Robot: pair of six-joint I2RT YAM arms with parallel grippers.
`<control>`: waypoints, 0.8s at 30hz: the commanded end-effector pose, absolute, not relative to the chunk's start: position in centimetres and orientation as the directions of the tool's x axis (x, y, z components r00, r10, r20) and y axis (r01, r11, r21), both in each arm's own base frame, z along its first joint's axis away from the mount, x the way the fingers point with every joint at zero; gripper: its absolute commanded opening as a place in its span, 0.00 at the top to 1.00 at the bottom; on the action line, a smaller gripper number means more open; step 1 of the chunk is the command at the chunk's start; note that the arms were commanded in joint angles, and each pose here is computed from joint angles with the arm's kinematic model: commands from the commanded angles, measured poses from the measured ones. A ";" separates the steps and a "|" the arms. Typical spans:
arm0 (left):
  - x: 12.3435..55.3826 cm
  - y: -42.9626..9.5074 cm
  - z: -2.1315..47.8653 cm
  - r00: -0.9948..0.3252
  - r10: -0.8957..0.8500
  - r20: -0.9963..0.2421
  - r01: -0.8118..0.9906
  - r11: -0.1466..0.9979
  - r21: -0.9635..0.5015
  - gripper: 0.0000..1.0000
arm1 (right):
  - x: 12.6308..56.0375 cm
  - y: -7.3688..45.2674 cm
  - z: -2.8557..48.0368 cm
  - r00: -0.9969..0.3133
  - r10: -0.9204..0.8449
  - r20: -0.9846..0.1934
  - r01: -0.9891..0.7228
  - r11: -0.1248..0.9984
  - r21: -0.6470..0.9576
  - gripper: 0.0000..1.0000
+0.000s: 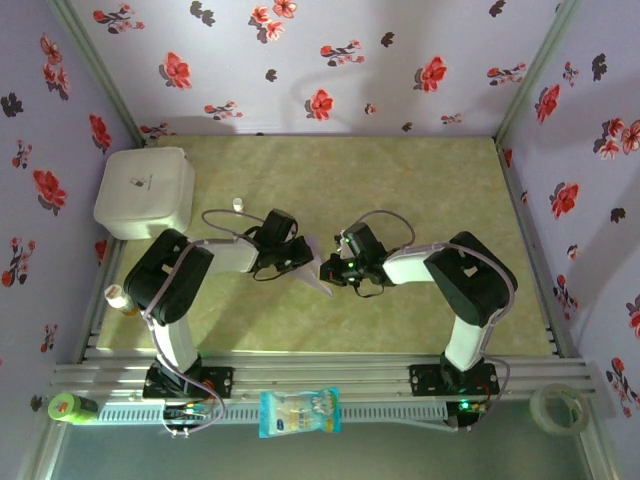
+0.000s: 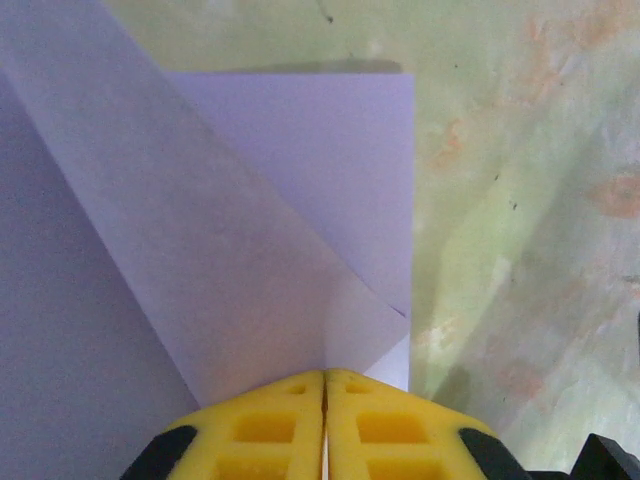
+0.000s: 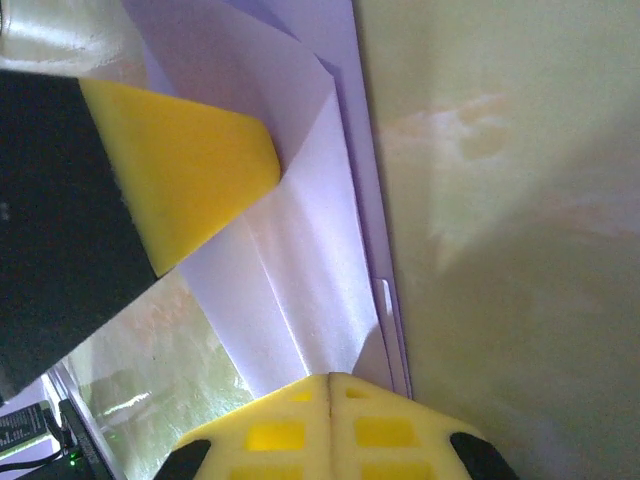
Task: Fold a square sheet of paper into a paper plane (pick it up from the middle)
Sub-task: Fourth fold the wing at the center of the table.
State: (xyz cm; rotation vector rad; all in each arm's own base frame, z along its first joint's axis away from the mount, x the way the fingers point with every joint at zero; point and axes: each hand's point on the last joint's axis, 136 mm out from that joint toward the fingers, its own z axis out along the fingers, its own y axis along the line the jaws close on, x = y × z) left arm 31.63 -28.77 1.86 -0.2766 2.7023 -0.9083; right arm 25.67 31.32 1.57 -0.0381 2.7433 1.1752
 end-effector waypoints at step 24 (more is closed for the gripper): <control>39.6 -21.5 1.3 -0.911 -0.300 -0.282 -0.134 0.864 -0.485 0.91 | 21.3 27.2 -3.4 -1.000 -0.014 0.006 -0.008 0.812 0.584 1.00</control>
